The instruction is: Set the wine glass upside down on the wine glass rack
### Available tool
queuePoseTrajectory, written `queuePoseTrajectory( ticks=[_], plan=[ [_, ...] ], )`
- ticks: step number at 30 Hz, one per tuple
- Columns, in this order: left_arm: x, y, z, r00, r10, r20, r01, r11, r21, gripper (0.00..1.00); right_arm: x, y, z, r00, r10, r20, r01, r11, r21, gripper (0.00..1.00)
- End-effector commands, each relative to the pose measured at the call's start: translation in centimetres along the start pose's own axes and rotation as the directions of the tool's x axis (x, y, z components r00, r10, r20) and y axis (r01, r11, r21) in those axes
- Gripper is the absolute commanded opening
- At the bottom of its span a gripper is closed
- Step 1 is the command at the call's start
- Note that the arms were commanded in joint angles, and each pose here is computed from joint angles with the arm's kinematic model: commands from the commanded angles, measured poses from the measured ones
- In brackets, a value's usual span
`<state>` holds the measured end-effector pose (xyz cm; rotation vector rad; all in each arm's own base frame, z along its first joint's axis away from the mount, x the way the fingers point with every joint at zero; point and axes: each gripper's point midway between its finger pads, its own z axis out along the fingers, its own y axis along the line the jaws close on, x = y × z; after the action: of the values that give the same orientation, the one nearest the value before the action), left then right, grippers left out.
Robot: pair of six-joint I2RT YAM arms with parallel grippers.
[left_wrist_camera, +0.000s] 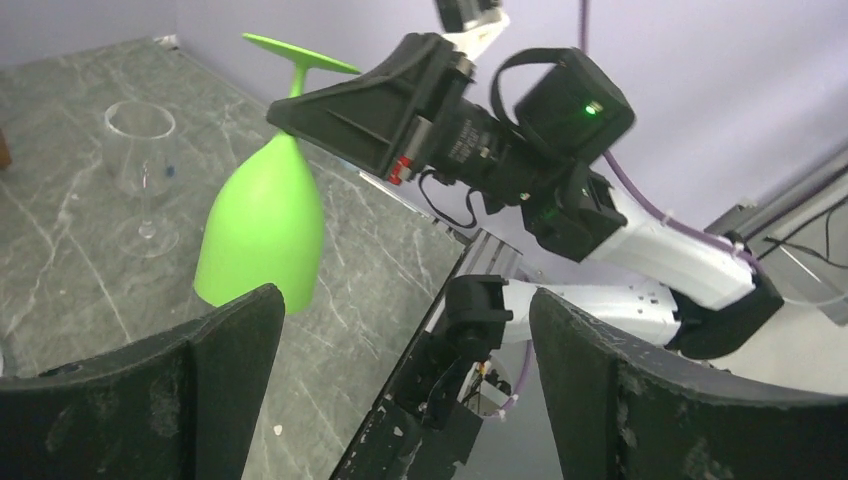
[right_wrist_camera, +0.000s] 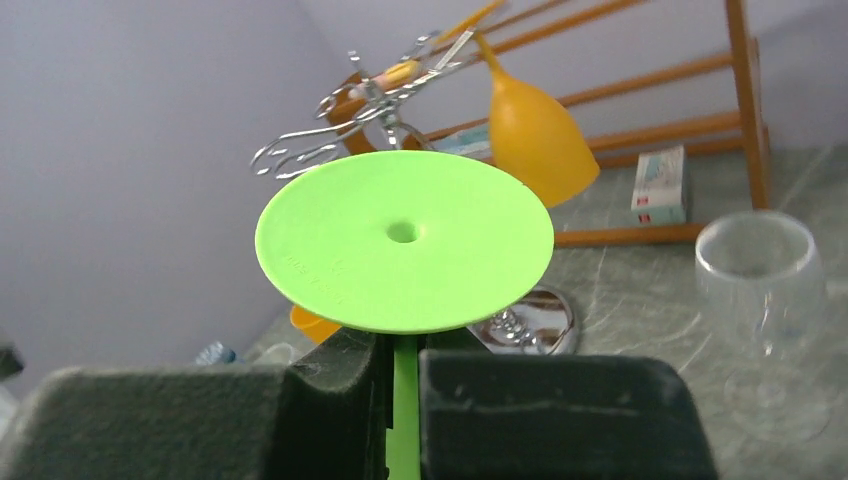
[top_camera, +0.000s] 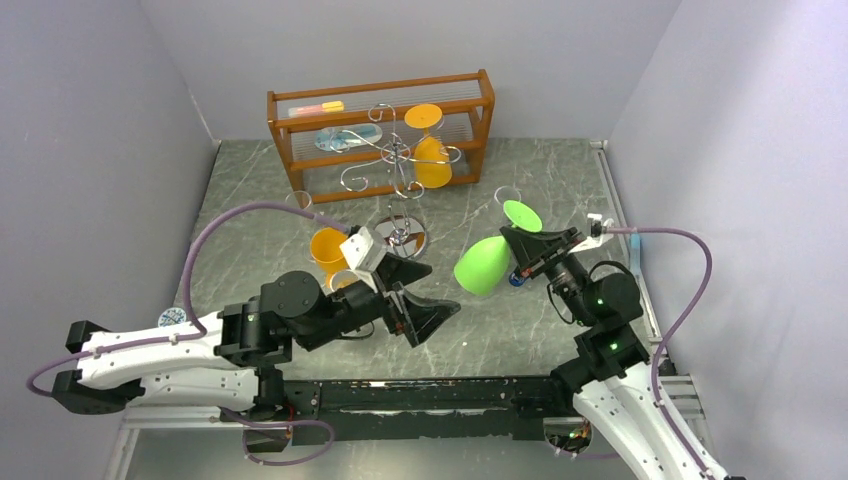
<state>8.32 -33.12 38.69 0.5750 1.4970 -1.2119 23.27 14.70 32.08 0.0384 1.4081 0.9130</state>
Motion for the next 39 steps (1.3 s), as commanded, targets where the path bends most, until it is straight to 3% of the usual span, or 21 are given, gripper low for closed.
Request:
queuePoseTrajectory(
  ticks=[1,5,8,11,13,17,21,23,29,36,39],
  plan=[
    [0.5,1.1,1.0,0.994,-0.104,-0.040,0.098,0.986,-0.134,0.96,-1.4,3.6,-1.1,0.930,-0.351,0.107,0.366,0.902,-0.227,0.00],
    [-0.6,1.6,2.0,0.970,-0.240,0.029,0.240,0.945,-0.221,0.97,-0.5,5.3,-1.9,0.890,-0.433,0.143,0.454,0.819,-0.350,0.00],
    [-2.5,0.9,2.4,0.943,-0.313,0.117,0.330,0.927,-0.177,0.97,0.8,6.5,-2.4,0.876,-0.457,0.154,0.475,0.760,-0.444,0.00],
    [-4.2,0.1,2.8,0.922,-0.340,0.184,0.364,0.924,-0.117,0.95,1.5,7.0,-2.7,0.873,-0.464,0.153,0.474,0.728,-0.495,0.00],
    [-4.4,0.5,3.3,0.931,-0.312,0.187,0.342,0.927,-0.154,0.93,1.5,7.4,-2.8,0.877,-0.450,0.165,0.467,0.721,-0.512,0.00],
    [-3.2,1.7,5.0,0.949,-0.293,0.120,0.314,0.919,-0.239,0.93,1.8,8.1,-3.4,0.883,-0.430,0.190,0.458,0.697,-0.551,0.00],
    [-2.8,3.6,6.8,0.932,-0.354,0.077,0.363,0.910,-0.201,0.91,2.7,8.3,-3.8,0.890,-0.423,0.168,0.435,0.680,-0.591,0.00],
    [-2.4,3.4,7.6,0.920,-0.389,0.035,0.391,0.912,-0.129,0.85,3.1,8.1,-4.0,0.897,-0.412,0.161,0.421,0.685,-0.594,0.00],
    [-0.5,3.8,8.8,0.901,-0.431,-0.055,0.424,0.900,-0.104,0.63,3.2,7.6,-4.2,0.905,-0.393,0.164,0.412,0.710,-0.571,0.00],
    [1.4,3.7,8.4,0.875,-0.469,-0.121,0.461,0.883,-0.094,0.56,1.7,7.4,-3.5,0.904,-0.393,0.169,0.421,0.747,-0.514,0.00],
    [0.9,3.0,8.3,0.865,-0.485,-0.130,0.483,0.874,-0.048,0.48,1.6,7.7,-3.6,0.902,-0.393,0.175,0.424,0.736,-0.528,0.00]
  ],
)
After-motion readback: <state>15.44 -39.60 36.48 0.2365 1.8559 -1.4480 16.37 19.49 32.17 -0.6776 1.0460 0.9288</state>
